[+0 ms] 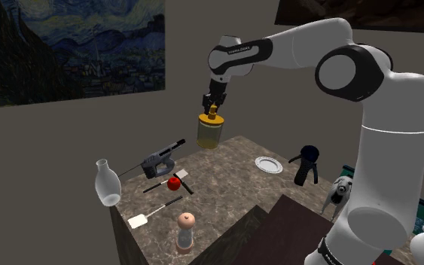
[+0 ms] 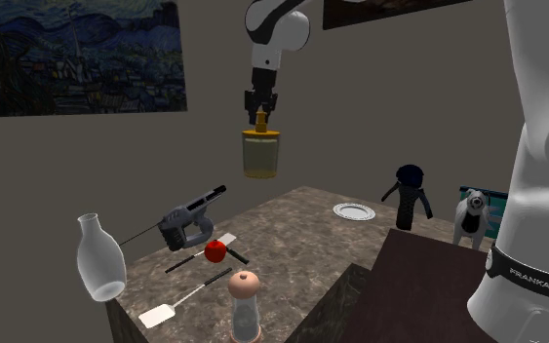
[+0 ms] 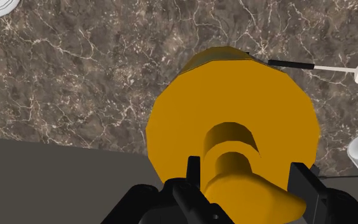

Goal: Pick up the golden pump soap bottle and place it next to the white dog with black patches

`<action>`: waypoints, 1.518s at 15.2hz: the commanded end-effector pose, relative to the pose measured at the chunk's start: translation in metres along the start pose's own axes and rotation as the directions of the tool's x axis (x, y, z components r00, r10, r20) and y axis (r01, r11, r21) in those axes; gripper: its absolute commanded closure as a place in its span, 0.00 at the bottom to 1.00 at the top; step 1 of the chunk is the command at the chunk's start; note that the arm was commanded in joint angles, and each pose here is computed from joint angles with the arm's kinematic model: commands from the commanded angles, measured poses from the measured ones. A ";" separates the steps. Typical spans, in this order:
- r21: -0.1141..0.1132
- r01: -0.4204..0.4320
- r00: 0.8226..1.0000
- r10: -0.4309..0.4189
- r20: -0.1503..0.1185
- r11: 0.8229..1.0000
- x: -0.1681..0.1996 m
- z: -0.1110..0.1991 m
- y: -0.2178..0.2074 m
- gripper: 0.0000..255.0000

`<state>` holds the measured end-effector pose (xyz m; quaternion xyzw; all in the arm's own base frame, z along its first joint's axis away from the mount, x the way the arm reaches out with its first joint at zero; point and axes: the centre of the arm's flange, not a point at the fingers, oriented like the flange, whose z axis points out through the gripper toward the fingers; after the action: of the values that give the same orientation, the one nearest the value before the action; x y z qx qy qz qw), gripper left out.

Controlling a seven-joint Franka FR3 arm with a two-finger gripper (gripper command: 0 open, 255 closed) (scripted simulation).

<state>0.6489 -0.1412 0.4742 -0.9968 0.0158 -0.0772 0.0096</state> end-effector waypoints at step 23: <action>0.000 0.000 1.000 0.000 -0.001 1.000 -0.138 -0.071 0.131 1.00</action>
<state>0.5049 -0.2600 0.5199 -0.9968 0.0165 -0.0770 0.0097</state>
